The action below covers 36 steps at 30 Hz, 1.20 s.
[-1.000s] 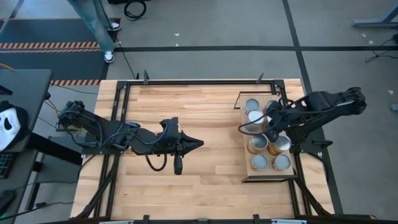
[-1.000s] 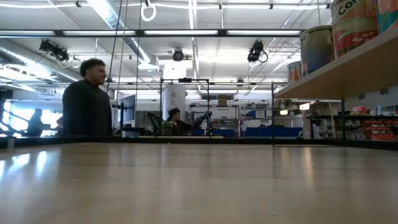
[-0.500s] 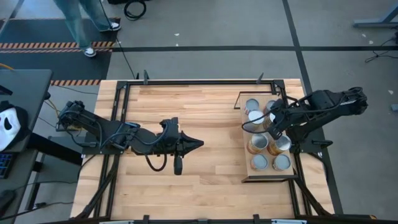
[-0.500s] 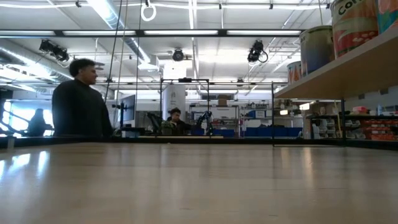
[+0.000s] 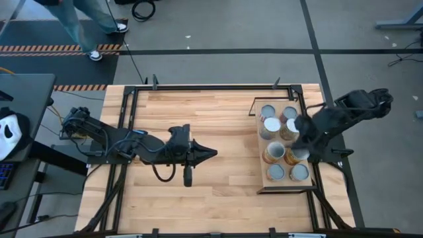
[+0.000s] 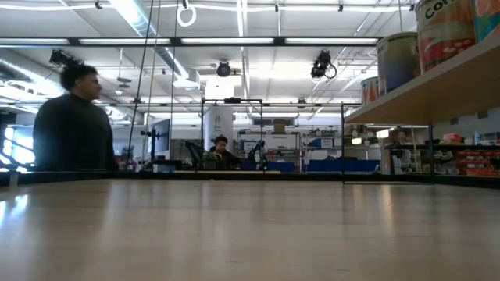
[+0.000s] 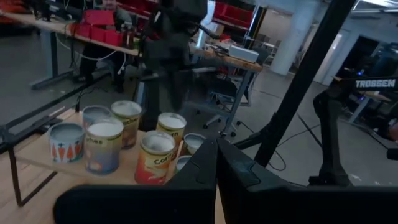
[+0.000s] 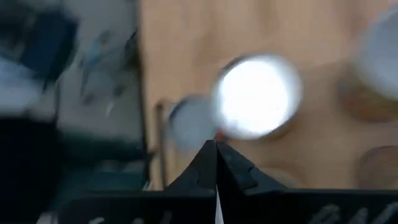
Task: Pick and place cans onto a shelf
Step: Adjust the canned goods on the shelf
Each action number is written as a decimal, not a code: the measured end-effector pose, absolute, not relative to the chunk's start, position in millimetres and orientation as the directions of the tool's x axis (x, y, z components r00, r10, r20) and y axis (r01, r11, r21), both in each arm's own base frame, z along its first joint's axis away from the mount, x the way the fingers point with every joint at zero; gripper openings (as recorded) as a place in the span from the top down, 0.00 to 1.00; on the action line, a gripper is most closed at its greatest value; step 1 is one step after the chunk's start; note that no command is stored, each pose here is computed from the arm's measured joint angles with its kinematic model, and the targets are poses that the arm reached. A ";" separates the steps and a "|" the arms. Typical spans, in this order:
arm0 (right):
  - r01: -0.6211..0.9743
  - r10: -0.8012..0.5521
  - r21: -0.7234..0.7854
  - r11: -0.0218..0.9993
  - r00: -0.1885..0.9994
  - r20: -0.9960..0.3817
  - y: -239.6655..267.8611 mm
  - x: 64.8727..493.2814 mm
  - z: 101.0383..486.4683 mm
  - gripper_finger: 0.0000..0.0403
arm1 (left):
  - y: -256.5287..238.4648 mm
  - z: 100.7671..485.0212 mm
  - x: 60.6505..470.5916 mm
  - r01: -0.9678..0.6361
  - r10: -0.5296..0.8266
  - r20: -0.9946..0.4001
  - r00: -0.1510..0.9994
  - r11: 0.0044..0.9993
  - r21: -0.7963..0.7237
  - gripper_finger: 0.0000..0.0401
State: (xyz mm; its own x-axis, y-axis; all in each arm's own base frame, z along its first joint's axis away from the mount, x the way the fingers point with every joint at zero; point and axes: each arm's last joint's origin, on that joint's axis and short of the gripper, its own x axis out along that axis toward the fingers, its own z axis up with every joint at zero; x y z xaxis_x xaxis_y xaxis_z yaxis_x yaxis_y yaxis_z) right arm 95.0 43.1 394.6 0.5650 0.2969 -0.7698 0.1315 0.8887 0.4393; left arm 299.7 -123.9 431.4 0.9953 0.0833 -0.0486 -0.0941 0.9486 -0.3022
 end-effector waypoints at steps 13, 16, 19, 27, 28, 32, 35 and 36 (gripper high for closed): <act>-0.030 0.357 0.362 0.932 0.262 -0.897 57.7 71.9 381.0 1.00 | -121.5 435.4 300.6 -0.091 0.091 -0.012 0.996 0.959 -0.267 0.98; -0.069 0.355 0.349 0.934 0.261 -0.898 58.6 71.2 381.0 1.00 | -119.3 436.7 301.5 -0.101 0.104 0.001 0.995 0.964 -0.247 0.98; -0.081 0.345 0.336 0.938 0.266 -0.900 59.1 71.8 380.7 1.00 | -115.1 436.7 303.0 -0.116 0.120 0.001 0.993 0.962 -0.246 0.98; -0.058 0.338 0.337 0.940 0.307 -0.889 53.2 65.6 382.8 1.00 | -110.6 436.4 304.7 -0.133 0.136 -0.002 0.991 0.963 -0.236 0.98; -0.050 0.334 0.336 0.941 0.322 -0.886 51.3 63.8 383.3 1.00 | -110.6 436.4 304.7 -0.133 0.136 -0.002 0.991 0.963 -0.236 0.98; -0.053 0.281 0.282 0.958 0.363 -0.888 48.4 63.1 381.3 1.00 | -110.7 436.3 304.8 -0.133 0.136 -0.002 0.991 0.962 -0.238 0.98; -0.054 0.276 0.273 0.960 0.323 -0.905 51.1 65.7 372.3 1.00 | -110.8 436.0 305.1 -0.133 0.136 -0.003 0.991 0.960 -0.245 0.98; -0.053 0.276 0.273 0.961 0.306 -0.911 52.0 66.4 369.0 1.00 | -110.9 435.9 305.2 -0.133 0.136 -0.004 0.991 0.960 -0.245 0.98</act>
